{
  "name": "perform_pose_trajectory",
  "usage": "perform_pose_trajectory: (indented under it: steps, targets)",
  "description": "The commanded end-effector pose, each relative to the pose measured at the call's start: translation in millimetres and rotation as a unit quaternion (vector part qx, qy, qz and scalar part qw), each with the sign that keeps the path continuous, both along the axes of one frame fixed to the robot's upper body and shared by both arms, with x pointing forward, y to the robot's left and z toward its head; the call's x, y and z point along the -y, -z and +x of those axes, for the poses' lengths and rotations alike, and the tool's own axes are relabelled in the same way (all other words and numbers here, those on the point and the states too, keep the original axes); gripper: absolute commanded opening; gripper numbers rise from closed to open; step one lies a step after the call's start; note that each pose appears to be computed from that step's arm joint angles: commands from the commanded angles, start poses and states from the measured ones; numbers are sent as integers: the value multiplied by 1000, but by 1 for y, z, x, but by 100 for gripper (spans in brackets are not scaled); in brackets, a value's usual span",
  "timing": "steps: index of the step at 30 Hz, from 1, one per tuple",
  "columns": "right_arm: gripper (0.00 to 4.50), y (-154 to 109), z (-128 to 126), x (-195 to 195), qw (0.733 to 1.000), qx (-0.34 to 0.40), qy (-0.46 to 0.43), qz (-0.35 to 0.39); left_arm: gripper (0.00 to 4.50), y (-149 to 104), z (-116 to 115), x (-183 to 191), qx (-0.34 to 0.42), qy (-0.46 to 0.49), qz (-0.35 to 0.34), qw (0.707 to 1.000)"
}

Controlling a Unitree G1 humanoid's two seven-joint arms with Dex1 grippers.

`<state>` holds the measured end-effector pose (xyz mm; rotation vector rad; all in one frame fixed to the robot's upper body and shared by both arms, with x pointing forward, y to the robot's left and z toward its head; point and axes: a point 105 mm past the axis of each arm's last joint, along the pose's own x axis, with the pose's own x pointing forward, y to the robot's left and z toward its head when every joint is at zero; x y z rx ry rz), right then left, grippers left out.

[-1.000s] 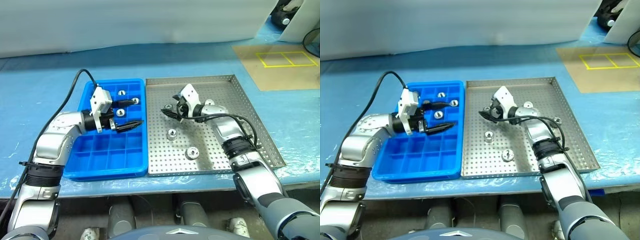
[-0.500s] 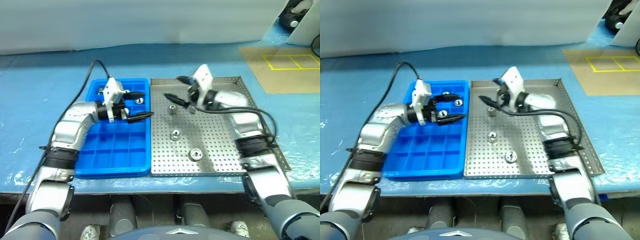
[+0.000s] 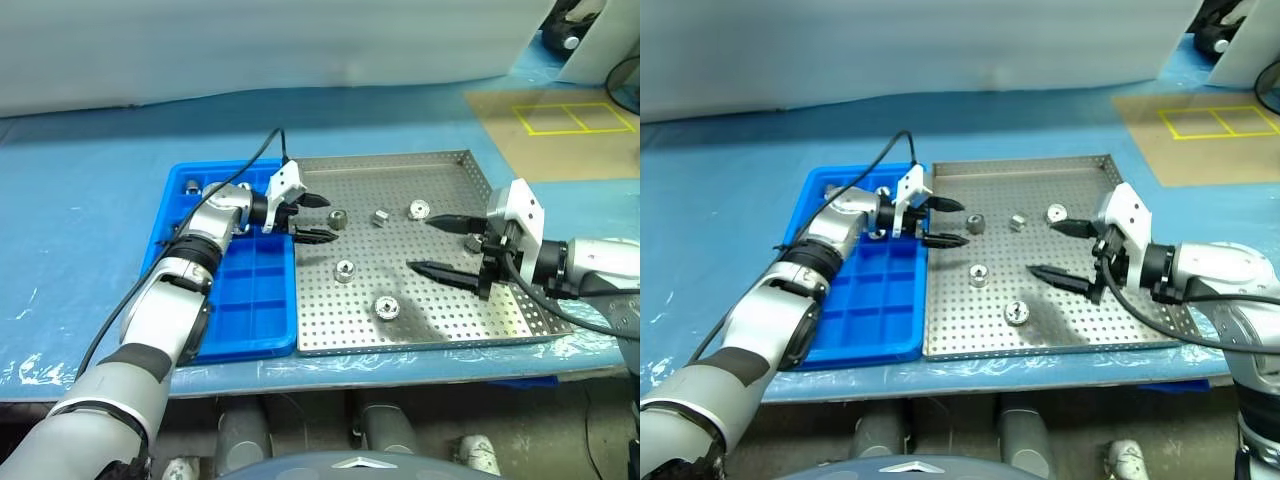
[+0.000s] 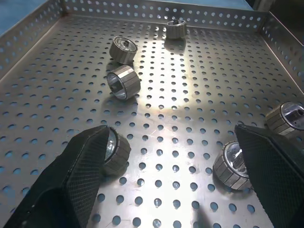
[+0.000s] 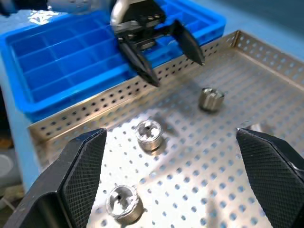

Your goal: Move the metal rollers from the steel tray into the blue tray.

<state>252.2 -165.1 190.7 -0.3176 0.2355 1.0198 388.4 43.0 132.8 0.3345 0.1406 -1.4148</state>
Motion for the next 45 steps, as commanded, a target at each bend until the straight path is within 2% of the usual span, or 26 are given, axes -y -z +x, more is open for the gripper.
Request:
perform_pose_trajectory:
  steps: [1,5,15,18,25,32,35,38,44,45]
  targets:
    - [449,-19,-9,-5,999,46,5,0,446,-5,20,5,71,-60,43,995]
    - [449,-18,-13,-8,999,48,22,4,446,-12,26,18,73,-87,15,993]
    - [449,-16,-12,-5,997,58,53,-8,446,12,23,24,78,-82,82,990]
    - [449,-17,-9,-3,996,63,62,-9,446,17,34,20,106,-132,119,978]
    - [449,-14,-12,-6,996,64,65,-10,446,29,34,24,92,-148,136,975]
    - [449,-12,-10,-2,994,68,82,-16,446,41,26,25,53,-123,149,980]
    - [450,-11,-8,-1,994,69,86,-17,391,43,22,24,38,-109,150,982]
    - [450,-11,-7,0,993,71,90,-18,292,44,24,22,45,-118,160,979]
    - [450,-12,-3,1,992,77,95,-19,292,47,23,20,44,-116,170,978]
    - [450,-12,-2,1,992,77,95,-18,259,47,23,20,43,-113,171,978]
